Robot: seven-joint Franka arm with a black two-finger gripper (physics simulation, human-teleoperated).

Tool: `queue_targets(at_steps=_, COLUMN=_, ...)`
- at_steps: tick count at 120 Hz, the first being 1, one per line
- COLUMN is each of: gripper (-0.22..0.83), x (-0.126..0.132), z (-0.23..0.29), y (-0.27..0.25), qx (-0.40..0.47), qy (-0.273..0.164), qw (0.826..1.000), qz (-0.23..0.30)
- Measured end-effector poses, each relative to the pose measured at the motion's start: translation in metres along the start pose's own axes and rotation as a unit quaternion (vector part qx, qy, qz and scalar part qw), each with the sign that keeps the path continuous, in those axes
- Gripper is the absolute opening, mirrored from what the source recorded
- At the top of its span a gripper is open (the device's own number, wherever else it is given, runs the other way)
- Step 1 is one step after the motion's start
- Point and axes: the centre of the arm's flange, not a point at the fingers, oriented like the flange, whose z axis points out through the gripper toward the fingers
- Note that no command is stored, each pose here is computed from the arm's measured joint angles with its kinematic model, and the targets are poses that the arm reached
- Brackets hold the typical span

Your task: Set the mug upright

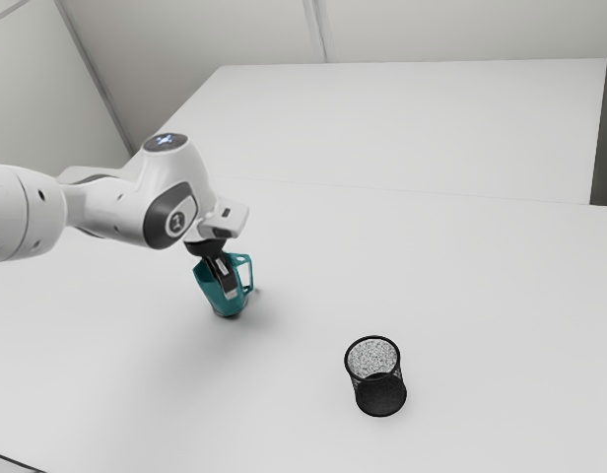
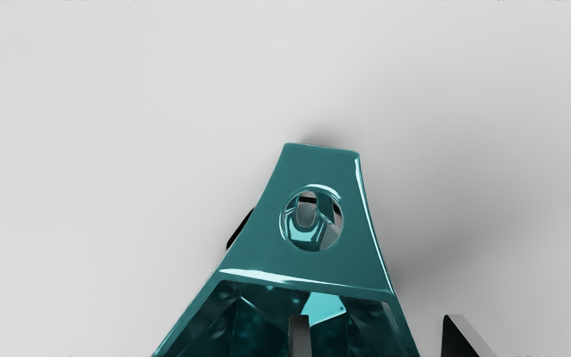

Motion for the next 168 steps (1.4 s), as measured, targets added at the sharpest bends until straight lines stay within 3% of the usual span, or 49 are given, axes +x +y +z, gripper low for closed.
queue_targets(at_steps=44, gripper=0.25, x=0.0, z=-0.037, y=-0.001, qx=0.009, qy=0.023, qw=1.0, qz=-0.005)
queue_targets(at_steps=75, gripper=0.28, x=0.016, z=-0.09, y=-0.013, qx=0.026, qy=0.048, qw=0.998, qz=-0.008)
queue_targets(at_steps=103, gripper=0.48, x=0.04, z=-0.135, y=-0.033, qx=0.031, qy=0.063, qw=0.997, qz=-0.019)
queue_targets(at_steps=121, gripper=0.55, x=0.058, z=-0.153, y=-0.053, qx=0.015, qy=0.059, qw=0.997, qz=-0.048)
queue_targets(at_steps=168, gripper=0.6, x=0.062, z=-0.165, y=-0.109, qx=-0.043, qy=0.001, qw=0.986, qz=-0.161)
